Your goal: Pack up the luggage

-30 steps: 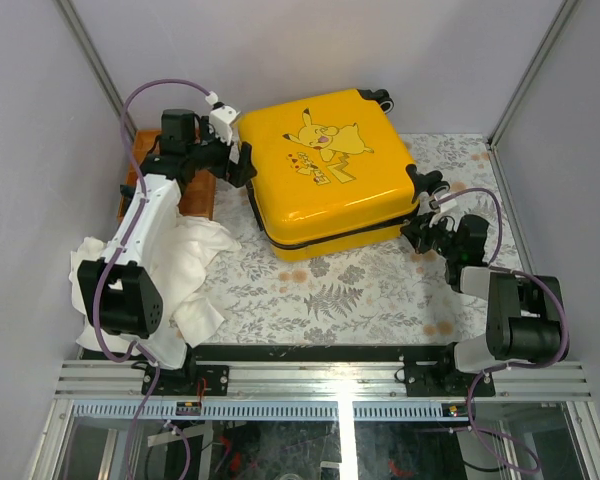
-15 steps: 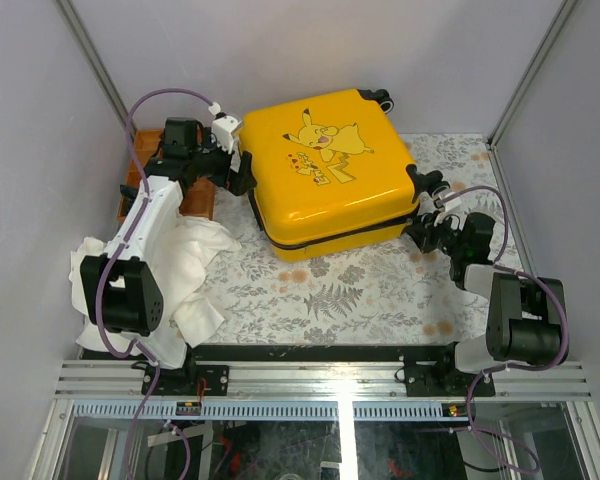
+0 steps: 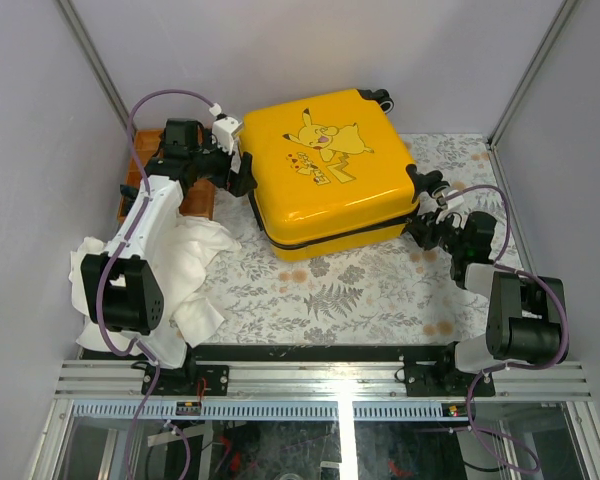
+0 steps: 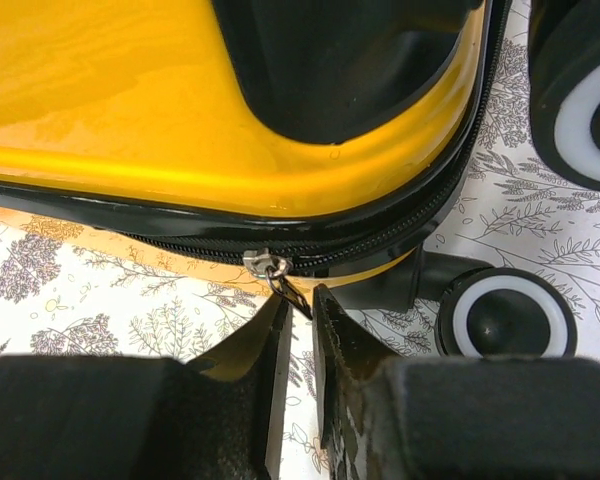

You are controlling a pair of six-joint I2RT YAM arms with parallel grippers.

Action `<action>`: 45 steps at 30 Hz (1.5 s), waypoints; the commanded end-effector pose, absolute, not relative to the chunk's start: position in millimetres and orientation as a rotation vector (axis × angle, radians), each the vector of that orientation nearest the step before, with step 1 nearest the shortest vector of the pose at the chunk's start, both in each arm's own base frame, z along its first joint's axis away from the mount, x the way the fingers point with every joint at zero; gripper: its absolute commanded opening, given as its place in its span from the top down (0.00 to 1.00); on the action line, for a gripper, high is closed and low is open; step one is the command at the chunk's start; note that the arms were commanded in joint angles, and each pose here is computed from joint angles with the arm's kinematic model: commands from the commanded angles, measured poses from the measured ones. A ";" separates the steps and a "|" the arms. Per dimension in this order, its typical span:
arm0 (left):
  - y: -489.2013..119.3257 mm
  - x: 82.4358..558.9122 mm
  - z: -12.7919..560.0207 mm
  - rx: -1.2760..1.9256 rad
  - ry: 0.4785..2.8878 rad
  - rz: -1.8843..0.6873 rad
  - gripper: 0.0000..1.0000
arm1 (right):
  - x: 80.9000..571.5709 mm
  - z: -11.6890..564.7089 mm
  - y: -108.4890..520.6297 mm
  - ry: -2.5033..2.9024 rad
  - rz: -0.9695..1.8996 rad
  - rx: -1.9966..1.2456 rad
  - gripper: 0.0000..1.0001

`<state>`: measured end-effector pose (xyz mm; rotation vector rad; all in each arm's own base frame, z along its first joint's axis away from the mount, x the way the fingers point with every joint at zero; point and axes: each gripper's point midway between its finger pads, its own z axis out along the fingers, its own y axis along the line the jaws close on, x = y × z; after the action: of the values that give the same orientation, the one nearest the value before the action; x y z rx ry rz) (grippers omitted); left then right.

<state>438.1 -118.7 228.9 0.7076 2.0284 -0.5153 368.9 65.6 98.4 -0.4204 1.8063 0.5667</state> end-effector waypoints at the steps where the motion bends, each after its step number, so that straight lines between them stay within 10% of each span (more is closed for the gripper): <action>1: -122.9 437.4 243.6 0.753 1.972 -0.509 0.00 | 388.1 140.8 68.3 1.663 0.512 -0.472 0.79; 12: -153.7 434.3 270.3 0.910 1.878 -0.478 0.00 | 386.6 143.6 65.4 1.666 0.455 -0.479 0.99; 27: -297.8 384.4 236.4 1.531 1.372 -0.097 0.00 | 394.5 133.2 42.2 1.740 0.408 -0.391 1.00; 45: -225.7 399.8 182.6 1.636 1.541 0.049 0.11 | 452.6 135.3 -61.8 1.745 0.300 -0.329 1.00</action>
<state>363.1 -298.6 216.2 1.6188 1.3752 -0.2151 397.1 28.3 99.6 -0.4046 1.8414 0.6380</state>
